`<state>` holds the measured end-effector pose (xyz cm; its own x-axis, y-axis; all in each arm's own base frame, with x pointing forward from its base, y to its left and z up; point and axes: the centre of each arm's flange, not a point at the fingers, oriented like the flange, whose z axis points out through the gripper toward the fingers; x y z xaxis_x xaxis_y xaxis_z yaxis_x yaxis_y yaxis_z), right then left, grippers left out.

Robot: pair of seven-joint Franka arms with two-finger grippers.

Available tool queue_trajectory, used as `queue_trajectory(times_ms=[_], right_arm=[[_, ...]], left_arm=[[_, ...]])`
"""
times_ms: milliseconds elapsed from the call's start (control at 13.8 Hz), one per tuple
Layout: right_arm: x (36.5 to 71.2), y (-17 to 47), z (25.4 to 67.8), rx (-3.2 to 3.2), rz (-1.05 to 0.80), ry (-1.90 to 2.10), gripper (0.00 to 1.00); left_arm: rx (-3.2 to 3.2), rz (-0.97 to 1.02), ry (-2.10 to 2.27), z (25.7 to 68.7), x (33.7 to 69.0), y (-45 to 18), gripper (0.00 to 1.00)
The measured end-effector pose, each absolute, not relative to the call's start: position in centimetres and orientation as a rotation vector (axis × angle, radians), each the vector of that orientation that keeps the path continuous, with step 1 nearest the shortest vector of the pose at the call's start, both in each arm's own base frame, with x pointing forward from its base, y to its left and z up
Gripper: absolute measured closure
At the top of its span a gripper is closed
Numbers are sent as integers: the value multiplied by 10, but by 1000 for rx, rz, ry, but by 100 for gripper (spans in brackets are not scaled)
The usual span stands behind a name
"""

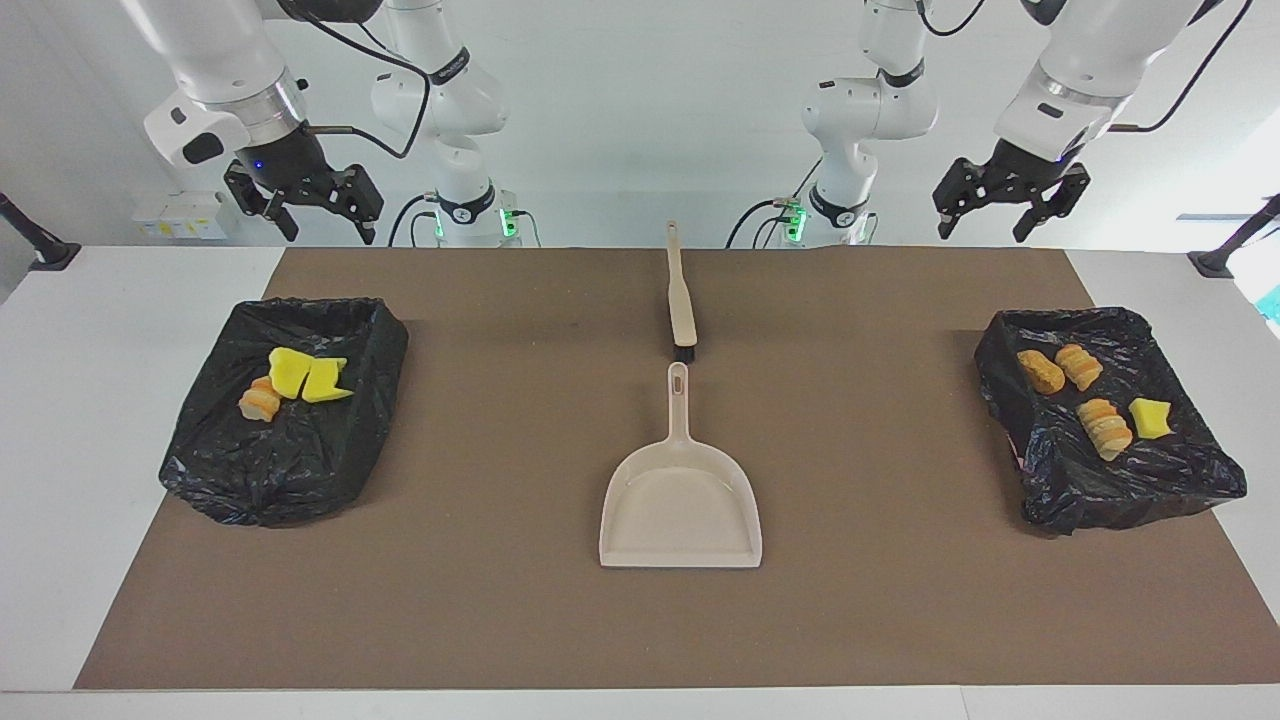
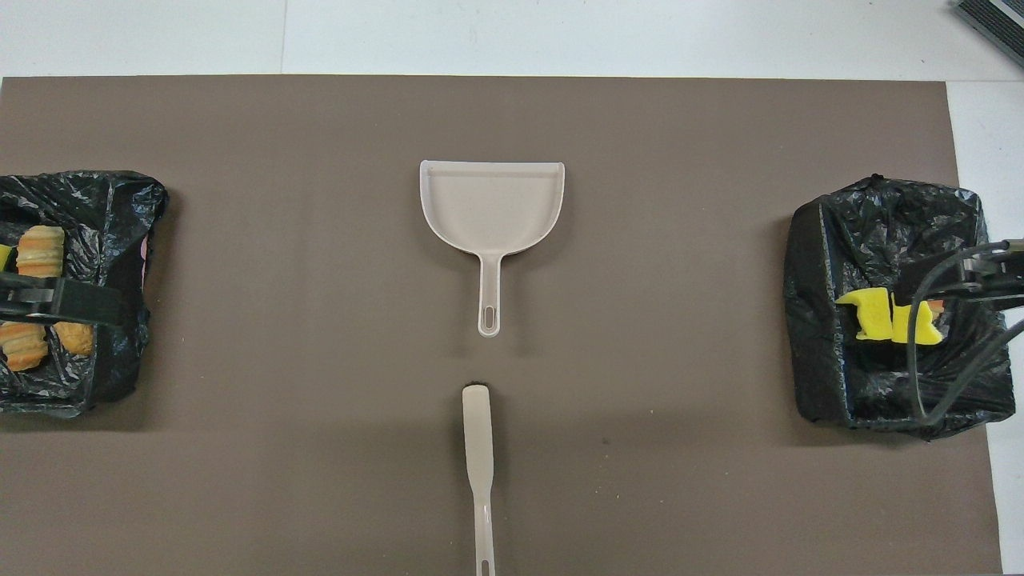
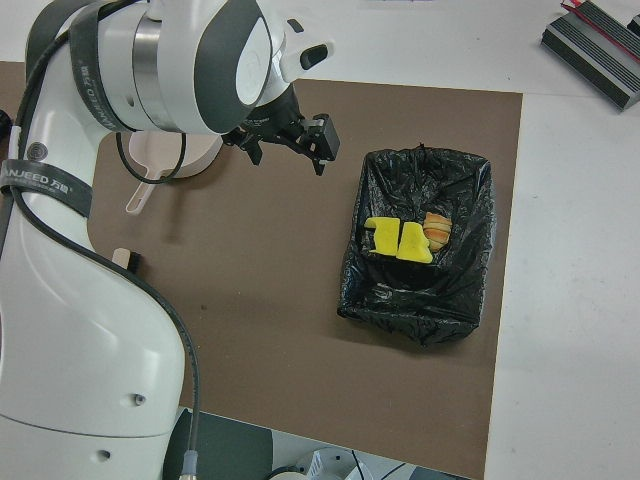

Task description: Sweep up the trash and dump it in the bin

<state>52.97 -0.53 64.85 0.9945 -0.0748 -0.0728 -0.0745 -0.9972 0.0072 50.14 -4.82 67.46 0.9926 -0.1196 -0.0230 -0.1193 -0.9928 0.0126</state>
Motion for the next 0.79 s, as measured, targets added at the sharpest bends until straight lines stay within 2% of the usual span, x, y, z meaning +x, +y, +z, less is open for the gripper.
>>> queue_trajectory(times_ms=[795], right_arm=[[530,-5,648,3133,-115,-117,0]], left_arm=[[3159,-65,-195,678,520,-46,0]])
